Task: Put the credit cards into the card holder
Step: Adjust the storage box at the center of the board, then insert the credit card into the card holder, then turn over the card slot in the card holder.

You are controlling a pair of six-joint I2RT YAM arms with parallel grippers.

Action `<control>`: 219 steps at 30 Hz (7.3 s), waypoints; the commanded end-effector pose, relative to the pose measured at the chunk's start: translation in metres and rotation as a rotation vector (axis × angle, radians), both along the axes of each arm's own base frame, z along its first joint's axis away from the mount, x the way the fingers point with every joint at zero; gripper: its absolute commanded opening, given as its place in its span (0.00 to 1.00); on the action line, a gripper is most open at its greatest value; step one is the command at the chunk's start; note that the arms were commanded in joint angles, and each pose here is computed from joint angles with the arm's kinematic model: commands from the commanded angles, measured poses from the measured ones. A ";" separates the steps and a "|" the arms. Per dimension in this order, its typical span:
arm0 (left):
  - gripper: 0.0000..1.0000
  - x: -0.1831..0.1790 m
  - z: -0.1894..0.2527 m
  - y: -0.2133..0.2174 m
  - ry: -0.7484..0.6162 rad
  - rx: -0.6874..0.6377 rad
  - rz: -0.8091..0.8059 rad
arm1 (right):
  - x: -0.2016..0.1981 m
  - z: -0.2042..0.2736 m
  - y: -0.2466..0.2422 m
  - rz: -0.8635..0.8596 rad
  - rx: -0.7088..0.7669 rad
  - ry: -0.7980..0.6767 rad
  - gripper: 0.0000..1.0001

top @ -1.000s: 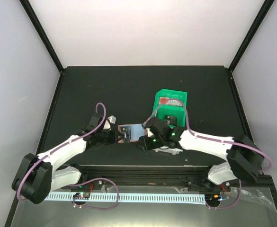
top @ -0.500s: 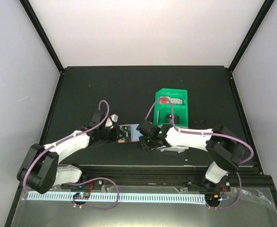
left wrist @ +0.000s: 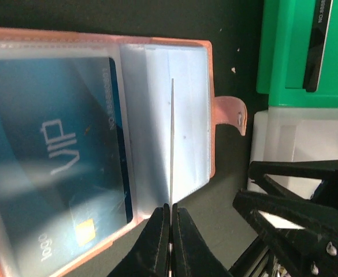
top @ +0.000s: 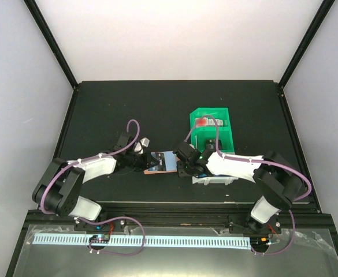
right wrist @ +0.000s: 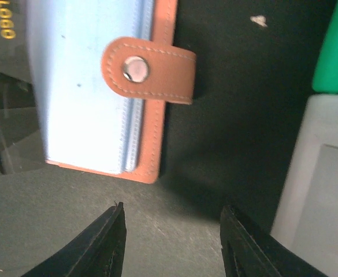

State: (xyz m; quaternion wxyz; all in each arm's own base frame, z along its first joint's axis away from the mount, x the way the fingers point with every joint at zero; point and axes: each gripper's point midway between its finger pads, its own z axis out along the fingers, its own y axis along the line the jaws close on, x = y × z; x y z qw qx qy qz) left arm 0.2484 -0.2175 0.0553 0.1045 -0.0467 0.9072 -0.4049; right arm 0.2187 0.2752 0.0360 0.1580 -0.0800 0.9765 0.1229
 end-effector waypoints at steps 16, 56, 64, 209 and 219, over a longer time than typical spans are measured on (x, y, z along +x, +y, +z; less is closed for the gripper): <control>0.02 0.015 -0.021 0.000 0.080 0.037 0.047 | 0.047 -0.011 0.023 -0.014 -0.103 -0.080 0.42; 0.03 0.022 -0.036 -0.028 0.122 -0.020 -0.064 | 0.039 -0.007 0.044 -0.020 0.142 -0.006 0.30; 0.04 0.016 -0.043 -0.033 0.138 -0.011 -0.090 | 0.040 -0.003 0.052 -0.026 0.261 0.037 0.40; 0.03 -0.019 -0.088 0.025 0.181 0.490 -0.091 | 0.002 0.017 0.098 0.020 0.595 0.301 0.31; 0.05 -0.014 -0.074 0.022 0.125 0.459 -0.083 | 0.027 0.025 0.104 0.027 0.598 0.153 0.32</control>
